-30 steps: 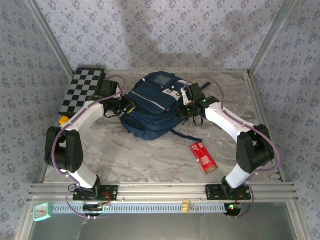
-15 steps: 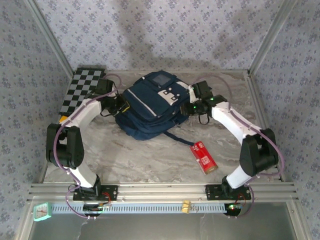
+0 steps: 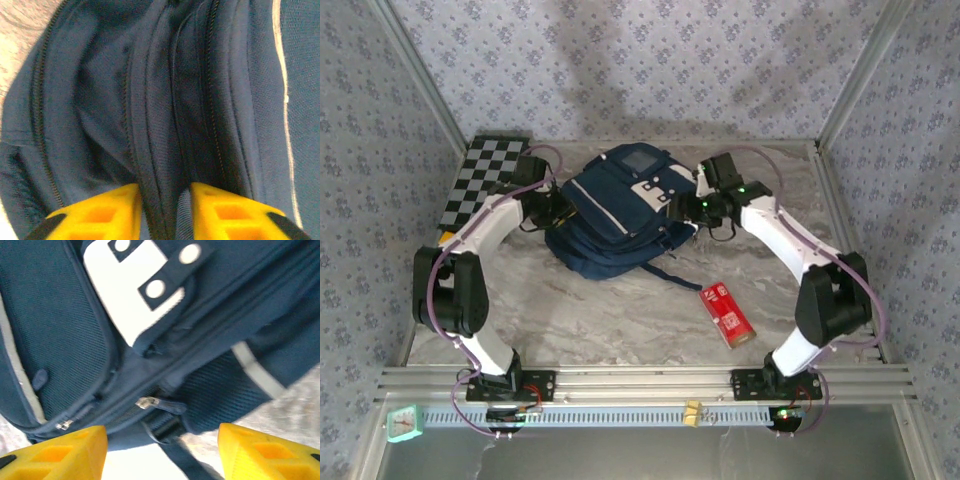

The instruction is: Pack the student bag

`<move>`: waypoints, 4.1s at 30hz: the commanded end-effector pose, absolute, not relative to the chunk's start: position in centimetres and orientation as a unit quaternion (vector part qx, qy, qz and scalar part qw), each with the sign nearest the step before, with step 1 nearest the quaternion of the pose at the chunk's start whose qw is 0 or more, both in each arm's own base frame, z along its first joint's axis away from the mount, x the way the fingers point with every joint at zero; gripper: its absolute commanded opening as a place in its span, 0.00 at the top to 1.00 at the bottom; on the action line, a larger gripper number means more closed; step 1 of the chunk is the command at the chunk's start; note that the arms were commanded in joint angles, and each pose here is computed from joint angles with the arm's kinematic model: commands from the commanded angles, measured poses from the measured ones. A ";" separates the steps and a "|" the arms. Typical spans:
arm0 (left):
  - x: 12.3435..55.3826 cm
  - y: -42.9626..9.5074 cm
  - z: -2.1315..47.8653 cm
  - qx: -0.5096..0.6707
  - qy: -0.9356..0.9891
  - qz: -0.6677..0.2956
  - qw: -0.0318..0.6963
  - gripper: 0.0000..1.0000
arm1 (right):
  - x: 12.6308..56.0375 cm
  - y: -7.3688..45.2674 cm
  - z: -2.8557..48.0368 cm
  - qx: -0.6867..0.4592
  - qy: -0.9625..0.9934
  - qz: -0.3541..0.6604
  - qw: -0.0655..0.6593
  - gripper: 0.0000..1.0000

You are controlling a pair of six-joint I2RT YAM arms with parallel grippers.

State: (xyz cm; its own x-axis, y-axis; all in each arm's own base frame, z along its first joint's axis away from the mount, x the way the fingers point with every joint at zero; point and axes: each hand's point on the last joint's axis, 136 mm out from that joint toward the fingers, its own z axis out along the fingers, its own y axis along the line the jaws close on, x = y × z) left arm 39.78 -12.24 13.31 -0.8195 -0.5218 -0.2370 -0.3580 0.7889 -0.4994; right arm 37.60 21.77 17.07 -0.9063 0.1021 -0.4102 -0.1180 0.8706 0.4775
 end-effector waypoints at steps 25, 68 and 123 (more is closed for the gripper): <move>40.0 -20.5 16.1 -0.224 0.890 -0.313 0.244 0.60 | 42.3 28.9 15.3 0.024 0.941 0.285 0.183 1.00; 37.4 -26.9 17.5 -0.214 0.892 -0.164 0.363 0.00 | 42.0 29.1 21.3 0.178 0.847 0.432 0.251 1.00; 37.7 -25.5 14.7 -0.115 0.937 -0.069 0.322 0.74 | 41.9 30.2 20.2 0.173 0.849 0.441 0.233 1.00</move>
